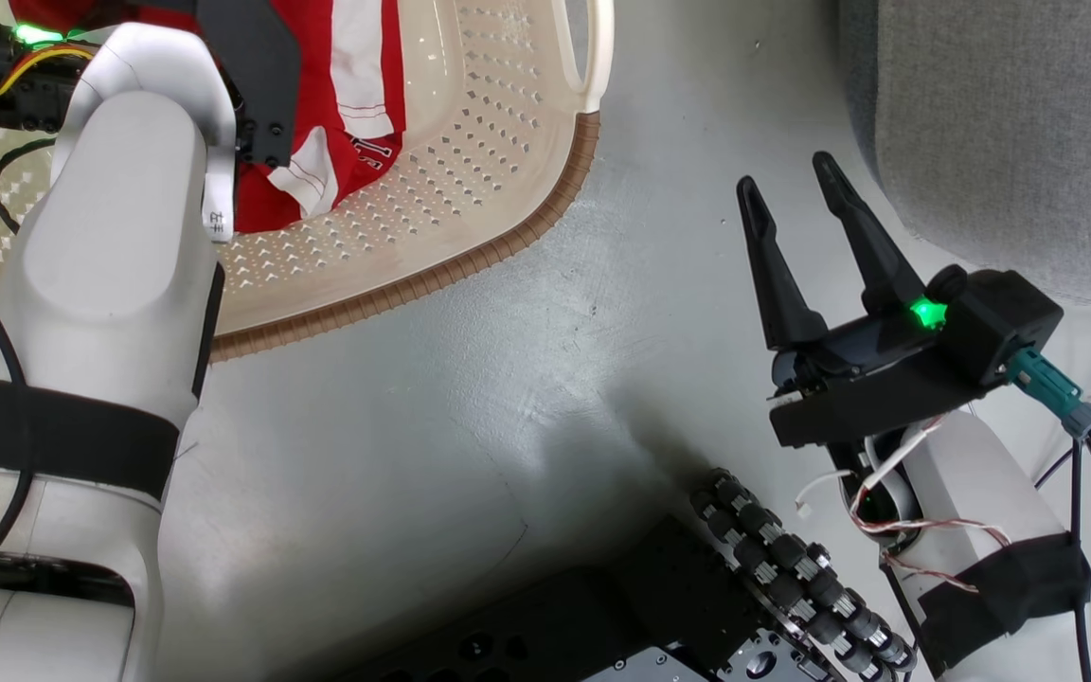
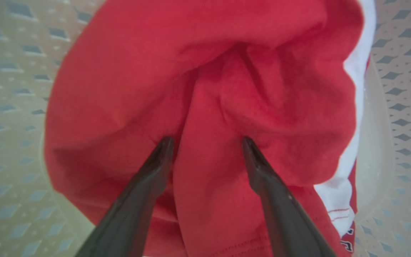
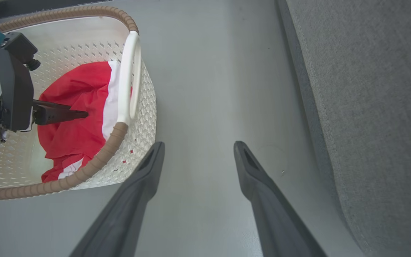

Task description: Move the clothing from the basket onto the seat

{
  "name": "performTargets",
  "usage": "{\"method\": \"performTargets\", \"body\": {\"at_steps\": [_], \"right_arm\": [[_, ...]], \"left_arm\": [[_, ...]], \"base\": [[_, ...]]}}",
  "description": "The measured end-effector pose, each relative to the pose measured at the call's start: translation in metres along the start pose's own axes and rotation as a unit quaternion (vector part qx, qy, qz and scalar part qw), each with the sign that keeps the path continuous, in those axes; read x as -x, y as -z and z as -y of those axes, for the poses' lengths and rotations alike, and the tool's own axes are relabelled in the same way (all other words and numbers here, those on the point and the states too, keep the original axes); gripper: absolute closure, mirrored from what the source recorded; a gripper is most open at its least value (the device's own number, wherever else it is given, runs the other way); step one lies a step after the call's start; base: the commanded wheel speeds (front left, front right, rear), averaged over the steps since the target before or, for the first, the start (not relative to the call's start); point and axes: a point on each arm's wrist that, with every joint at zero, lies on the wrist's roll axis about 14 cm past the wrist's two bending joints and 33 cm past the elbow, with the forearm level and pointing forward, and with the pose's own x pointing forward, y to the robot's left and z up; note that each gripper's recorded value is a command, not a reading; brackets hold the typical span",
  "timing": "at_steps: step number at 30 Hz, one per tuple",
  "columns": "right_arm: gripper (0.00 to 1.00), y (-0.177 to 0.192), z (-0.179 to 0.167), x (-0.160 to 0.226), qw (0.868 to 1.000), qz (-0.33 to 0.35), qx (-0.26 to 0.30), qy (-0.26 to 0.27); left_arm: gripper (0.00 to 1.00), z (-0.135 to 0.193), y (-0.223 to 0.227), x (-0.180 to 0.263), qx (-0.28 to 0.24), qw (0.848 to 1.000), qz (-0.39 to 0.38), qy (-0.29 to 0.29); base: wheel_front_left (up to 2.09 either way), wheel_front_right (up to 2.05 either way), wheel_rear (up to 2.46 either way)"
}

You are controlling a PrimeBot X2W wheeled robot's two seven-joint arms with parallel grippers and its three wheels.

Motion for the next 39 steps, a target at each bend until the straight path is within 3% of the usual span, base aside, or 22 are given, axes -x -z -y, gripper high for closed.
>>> {"method": "performTargets", "body": {"at_steps": [16, 18, 20, 21, 32, 39], "right_arm": [[0.00, 0.006, 0.003, 0.002, 1.000, -0.006, -0.002, 0.007], [0.00, 0.005, 0.003, 0.002, 1.000, -0.005, -0.002, 0.006], [0.00, 0.004, 0.004, 0.002, 1.000, -0.003, -0.002, 0.007], [0.00, 0.003, 0.004, 0.002, 1.000, -0.003, -0.002, 0.007], [0.00, -0.016, 0.004, 0.001, 1.000, 0.019, -0.008, 0.007], [0.00, -0.034, 0.021, 0.006, 0.999, 0.037, 0.002, 0.032]], "left_arm": [[0.02, 0.009, 0.006, -0.004, 0.006, 1.000, -0.007, 0.008], [0.53, 0.009, 0.005, -0.004, 0.005, 1.000, -0.006, 0.008], [0.90, 0.009, 0.004, -0.004, 0.003, 1.000, -0.004, 0.008], [1.00, 0.010, 0.003, -0.004, 0.001, 1.000, -0.003, 0.009], [1.00, 0.009, -0.017, 0.003, 0.001, 0.999, 0.036, 0.009], [1.00, 0.021, -0.028, 0.024, 0.020, 0.997, 0.071, 0.024]], "base": [[0.00, 0.00, 0.00], [0.00, 0.00, 0.00], [0.00, 0.00, 0.00], [0.00, 0.00, 0.00], [0.00, 0.00, 0.00], [0.00, 0.00, 0.00]]}}
